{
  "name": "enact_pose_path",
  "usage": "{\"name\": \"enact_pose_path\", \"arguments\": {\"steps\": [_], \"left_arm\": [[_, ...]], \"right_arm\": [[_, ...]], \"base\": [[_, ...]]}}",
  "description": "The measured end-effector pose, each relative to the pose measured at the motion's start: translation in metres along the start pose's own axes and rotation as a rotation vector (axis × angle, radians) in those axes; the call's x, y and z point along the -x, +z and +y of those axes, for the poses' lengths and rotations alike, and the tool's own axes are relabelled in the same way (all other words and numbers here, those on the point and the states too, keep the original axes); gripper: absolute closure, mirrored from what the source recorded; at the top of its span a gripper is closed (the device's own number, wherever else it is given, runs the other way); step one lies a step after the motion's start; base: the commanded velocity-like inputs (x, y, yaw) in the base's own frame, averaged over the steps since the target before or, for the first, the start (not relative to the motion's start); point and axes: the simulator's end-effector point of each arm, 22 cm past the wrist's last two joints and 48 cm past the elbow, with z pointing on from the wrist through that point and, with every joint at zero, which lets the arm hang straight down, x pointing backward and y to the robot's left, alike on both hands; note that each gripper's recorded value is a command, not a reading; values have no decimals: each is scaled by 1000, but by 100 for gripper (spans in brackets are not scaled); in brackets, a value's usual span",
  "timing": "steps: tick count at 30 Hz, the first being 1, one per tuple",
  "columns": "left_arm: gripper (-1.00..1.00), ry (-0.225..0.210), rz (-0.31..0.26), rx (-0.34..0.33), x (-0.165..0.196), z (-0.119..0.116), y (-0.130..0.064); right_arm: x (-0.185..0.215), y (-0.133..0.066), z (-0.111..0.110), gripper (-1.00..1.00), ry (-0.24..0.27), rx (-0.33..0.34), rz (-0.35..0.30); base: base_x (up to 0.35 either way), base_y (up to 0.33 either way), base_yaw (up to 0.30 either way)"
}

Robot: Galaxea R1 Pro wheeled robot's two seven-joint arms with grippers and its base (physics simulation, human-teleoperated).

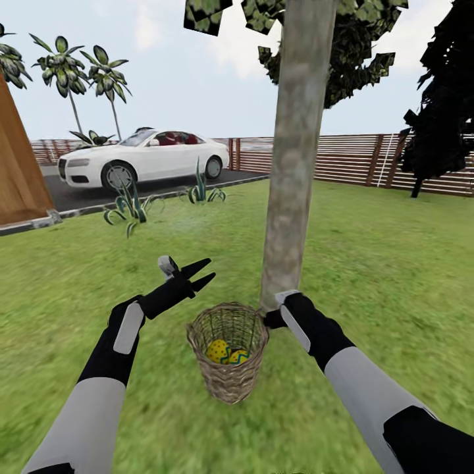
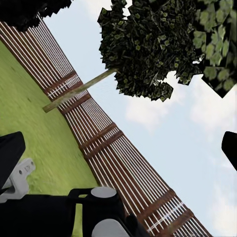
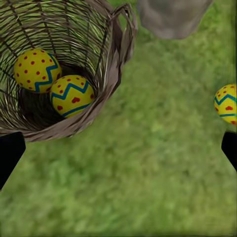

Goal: Take the three Easter eggs out of the wicker basket on the lawn in the garden, then place them on the lawn next to a single tree (choose any tree) so that all three eggs are next to the same tree and none are left in the basket.

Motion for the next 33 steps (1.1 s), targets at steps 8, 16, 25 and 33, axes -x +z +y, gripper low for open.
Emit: {"name": "enact_pose_path", "arguments": {"steps": [8, 16, 25, 33], "left_arm": [[-100, 2, 0, -1, 0, -2, 0], [-100, 3, -2, -3, 1, -3, 0], [-100, 3, -1, -2, 1, -3, 0], [-100, 3, -1, -2, 1, -2, 0]], "right_arm": [[1, -1, 0, -100, 0, -1, -2], [0, -1, 0, -100, 0, -1, 0], [-1, -1, -1, -100, 0, -2, 2], [-1, 0, 0, -100, 0, 0, 2]], "base": [[0, 302, -282], [0, 301, -259], [0, 302, -88], [3, 303, -2]]}}
